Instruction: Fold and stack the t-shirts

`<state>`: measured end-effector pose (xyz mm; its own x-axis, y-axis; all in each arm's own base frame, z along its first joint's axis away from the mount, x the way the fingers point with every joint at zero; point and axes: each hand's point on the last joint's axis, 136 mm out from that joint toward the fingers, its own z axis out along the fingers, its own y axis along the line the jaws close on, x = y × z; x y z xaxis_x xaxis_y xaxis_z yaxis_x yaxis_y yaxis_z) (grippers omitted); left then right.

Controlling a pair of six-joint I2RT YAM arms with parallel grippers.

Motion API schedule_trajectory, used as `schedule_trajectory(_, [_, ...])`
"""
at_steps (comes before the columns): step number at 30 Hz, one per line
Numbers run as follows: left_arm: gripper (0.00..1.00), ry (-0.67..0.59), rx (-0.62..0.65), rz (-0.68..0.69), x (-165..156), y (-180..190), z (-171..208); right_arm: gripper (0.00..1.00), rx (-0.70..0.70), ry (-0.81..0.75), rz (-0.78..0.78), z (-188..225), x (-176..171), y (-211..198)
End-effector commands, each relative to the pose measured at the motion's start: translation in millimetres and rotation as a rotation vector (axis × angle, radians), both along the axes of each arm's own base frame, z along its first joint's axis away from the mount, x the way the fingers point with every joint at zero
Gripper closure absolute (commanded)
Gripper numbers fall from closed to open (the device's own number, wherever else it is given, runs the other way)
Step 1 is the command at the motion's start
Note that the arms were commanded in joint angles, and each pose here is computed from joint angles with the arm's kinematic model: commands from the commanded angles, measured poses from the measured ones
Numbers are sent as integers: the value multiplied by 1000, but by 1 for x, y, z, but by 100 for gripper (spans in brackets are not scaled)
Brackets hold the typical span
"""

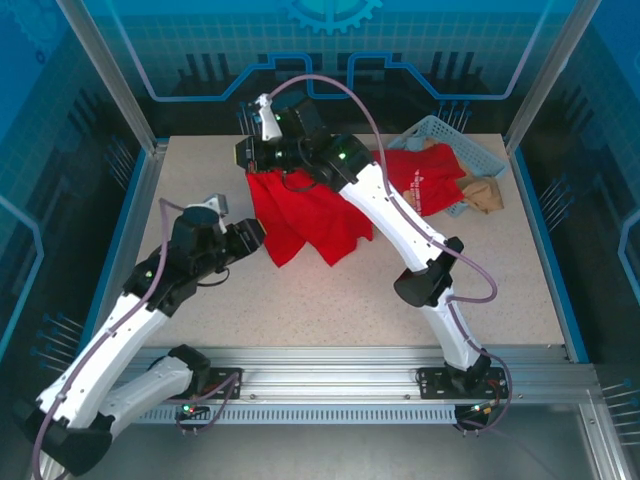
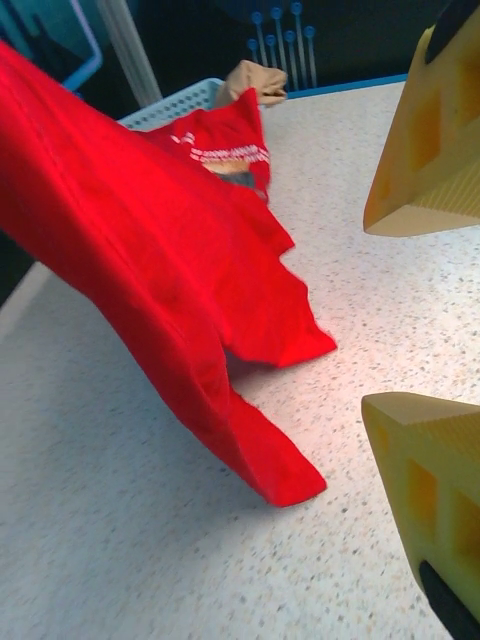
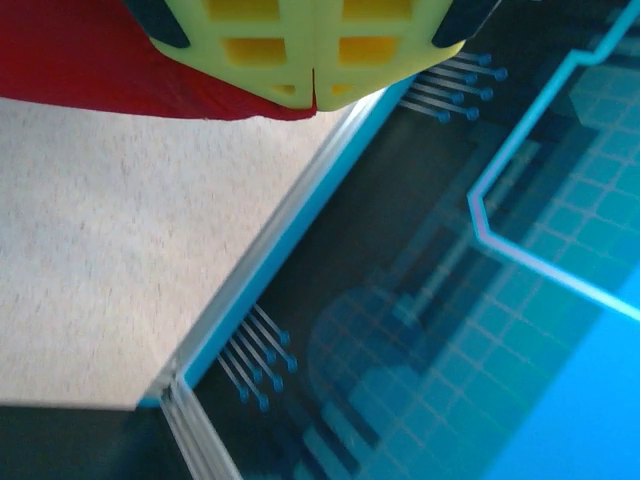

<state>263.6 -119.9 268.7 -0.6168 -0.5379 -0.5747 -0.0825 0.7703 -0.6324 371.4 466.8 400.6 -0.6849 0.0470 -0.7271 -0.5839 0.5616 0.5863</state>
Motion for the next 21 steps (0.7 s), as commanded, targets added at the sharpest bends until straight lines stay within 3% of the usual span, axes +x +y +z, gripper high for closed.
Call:
schedule_trajectory(1, [54, -23, 67, 86, -6, 23, 3, 100, 180, -219, -76, 100, -2, -31])
schedule_trajectory(10, [54, -20, 79, 76, 3, 18, 3, 100, 400, -549, -291, 240, 8, -156])
schedule_trajectory(16, [54, -11, 58, 42, 20, 2, 4, 100, 536, -770, -322, 313, -19, -224])
schedule_trajectory(18, [54, -9, 51, 42, 23, 0, 4, 100, 543, -800, -319, 321, -27, -230])
schedule_trajectory(21, [53, -18, 48, 49, 27, 0, 8, 100, 517, -693, -280, 299, -17, -217])
